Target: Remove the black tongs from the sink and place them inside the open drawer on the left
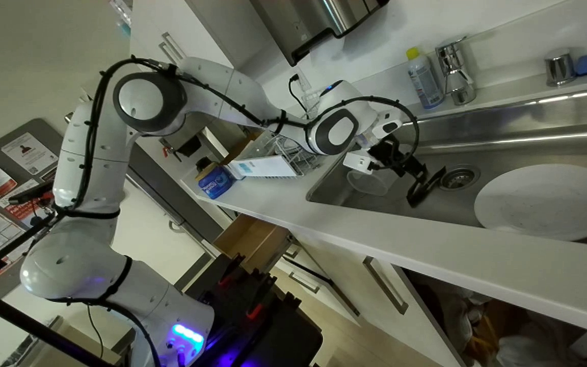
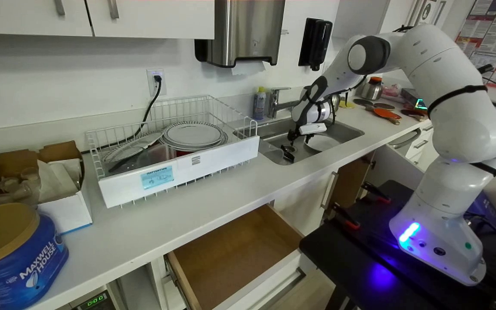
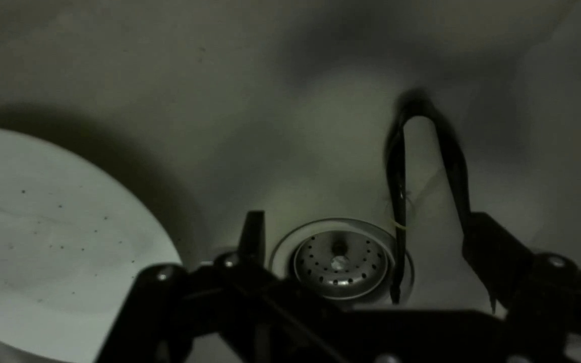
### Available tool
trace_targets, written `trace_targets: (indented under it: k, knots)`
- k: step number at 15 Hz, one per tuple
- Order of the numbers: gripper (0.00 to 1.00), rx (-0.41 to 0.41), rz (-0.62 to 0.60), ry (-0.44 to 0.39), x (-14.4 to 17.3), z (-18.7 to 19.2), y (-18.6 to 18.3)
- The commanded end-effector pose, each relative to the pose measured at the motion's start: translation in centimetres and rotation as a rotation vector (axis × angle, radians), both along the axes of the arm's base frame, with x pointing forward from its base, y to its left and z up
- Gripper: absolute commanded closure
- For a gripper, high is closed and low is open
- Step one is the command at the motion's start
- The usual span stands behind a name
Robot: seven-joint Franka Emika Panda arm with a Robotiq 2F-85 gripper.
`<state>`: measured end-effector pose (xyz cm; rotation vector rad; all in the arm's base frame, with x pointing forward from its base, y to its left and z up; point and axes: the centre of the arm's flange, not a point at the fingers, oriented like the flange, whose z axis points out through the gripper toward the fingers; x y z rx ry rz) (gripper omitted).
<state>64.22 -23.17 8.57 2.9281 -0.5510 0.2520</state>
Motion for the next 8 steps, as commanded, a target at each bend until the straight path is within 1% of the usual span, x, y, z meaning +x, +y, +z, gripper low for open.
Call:
trace_targets:
  k: [1, 5, 8]
  knots:
    - [0.0, -0.01, -0.058, -0.041, 3.0, -3.0, -0.3]
    - [0.0, -0.004, -0.103, -0.058, 4.6, -5.6, -0.2]
    - [0.0, 0.0, -0.128, -0.074, 5.7, -6.9, -0.1]
